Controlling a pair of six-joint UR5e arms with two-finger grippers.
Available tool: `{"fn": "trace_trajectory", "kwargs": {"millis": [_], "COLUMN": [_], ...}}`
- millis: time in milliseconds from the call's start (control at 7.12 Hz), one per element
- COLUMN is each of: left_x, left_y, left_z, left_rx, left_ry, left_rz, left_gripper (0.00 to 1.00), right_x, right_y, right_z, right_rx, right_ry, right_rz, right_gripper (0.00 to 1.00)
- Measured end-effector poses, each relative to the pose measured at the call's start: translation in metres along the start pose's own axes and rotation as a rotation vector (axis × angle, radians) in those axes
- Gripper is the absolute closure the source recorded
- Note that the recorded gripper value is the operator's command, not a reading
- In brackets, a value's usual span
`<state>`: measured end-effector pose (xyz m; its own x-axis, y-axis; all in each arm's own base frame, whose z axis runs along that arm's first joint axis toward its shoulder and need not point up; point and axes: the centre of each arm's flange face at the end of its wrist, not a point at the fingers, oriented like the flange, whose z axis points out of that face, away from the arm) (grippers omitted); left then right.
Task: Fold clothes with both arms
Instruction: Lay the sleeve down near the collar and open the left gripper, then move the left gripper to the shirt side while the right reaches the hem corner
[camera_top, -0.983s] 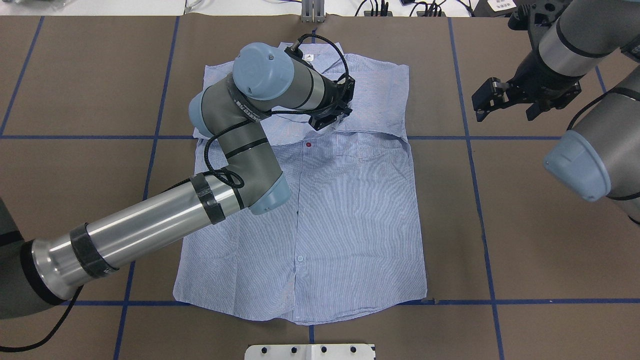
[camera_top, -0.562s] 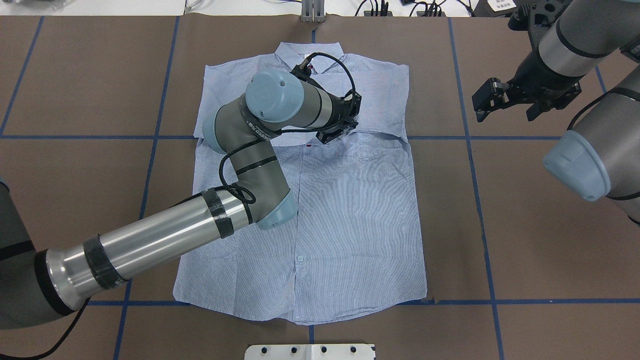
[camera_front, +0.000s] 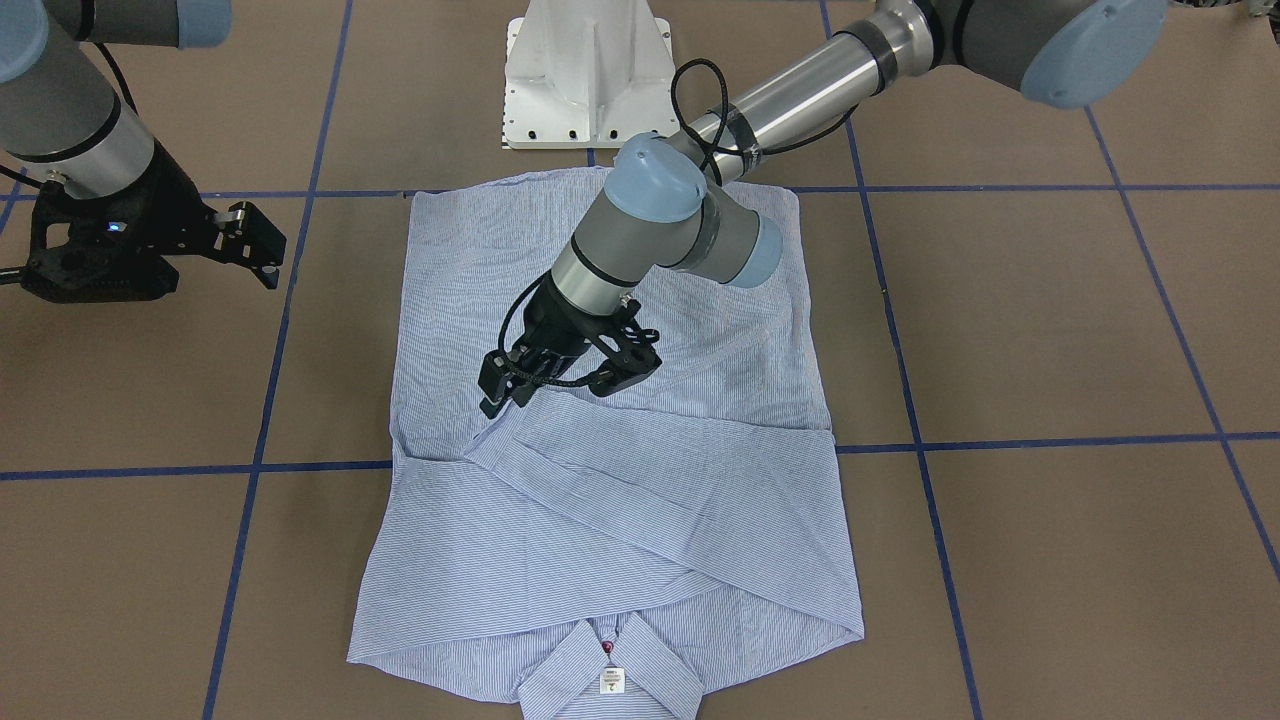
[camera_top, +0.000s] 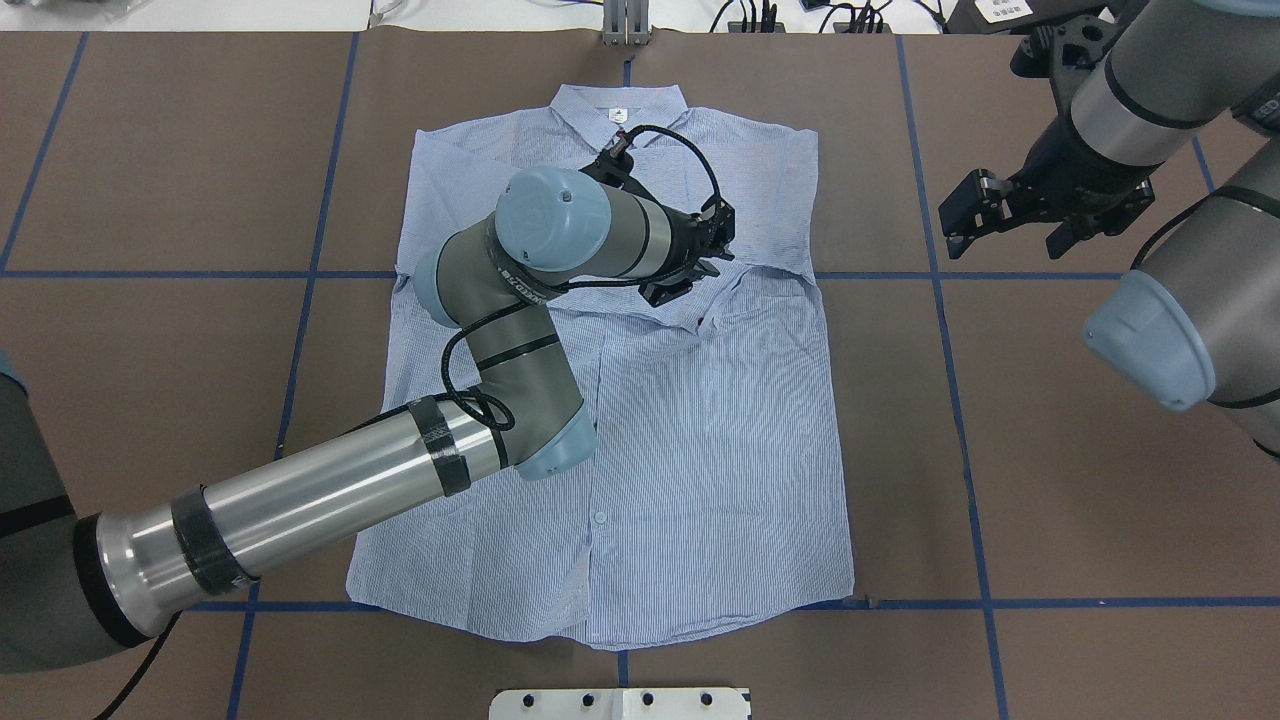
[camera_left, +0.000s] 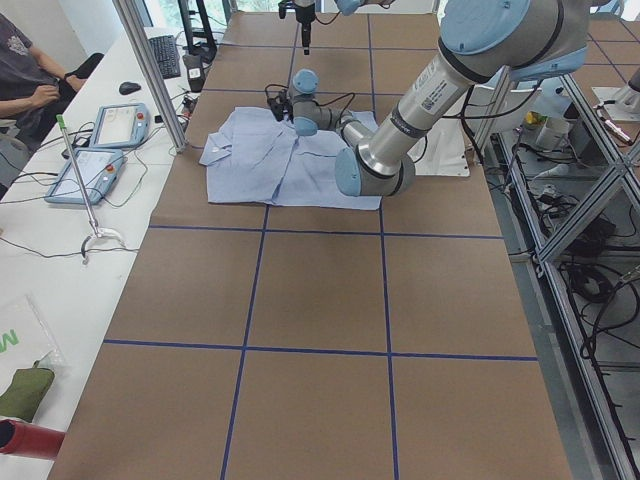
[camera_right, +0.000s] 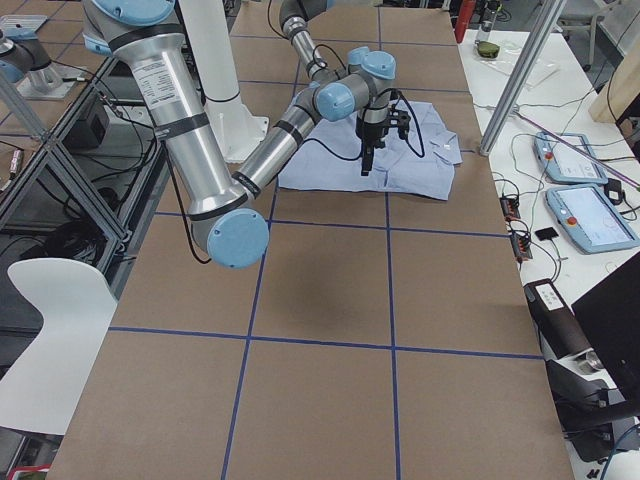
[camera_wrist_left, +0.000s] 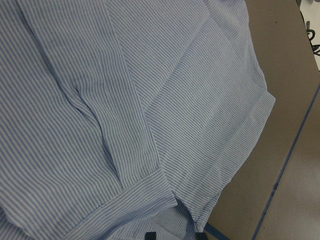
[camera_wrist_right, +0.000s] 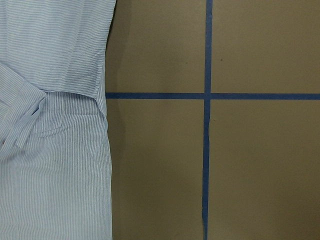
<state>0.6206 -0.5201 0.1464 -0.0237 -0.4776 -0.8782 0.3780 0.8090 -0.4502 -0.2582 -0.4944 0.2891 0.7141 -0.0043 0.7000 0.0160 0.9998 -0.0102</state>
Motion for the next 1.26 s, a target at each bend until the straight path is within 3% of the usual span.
{"fn": "trace_trajectory", "kwargs": {"millis": [281, 562, 983, 1263], "left_x": [-0.039, -0.083, -0.101, -0.104], "left_y": [-0.016, -0.040, -0.061, -0.072], "left_z": [-0.037, -0.098, -0.197, -0.228], "left_rx": [0.001, 0.025, 0.057, 0.083], "left_ry": [0.008, -0.012, -0.087, -0.096], "left_rz": [0.107, 0.210, 0.317, 0.342], "left_gripper": [0.00, 0.00, 0.00, 0.00], "right_x": [-0.014, -0.045, -0.106, -0.131], "right_y": [0.009, 0.034, 0.110, 0.173], "right_z": [0.009, 0.026, 0.066, 0.111], "right_rx": [0.002, 0.042, 0.041, 0.044], "right_ry": [-0.005, -0.029, -0.043, -0.017], "right_rz": [-0.018, 0.010, 0.012, 0.012], "right_gripper": [0.00, 0.00, 0.00, 0.00]}}
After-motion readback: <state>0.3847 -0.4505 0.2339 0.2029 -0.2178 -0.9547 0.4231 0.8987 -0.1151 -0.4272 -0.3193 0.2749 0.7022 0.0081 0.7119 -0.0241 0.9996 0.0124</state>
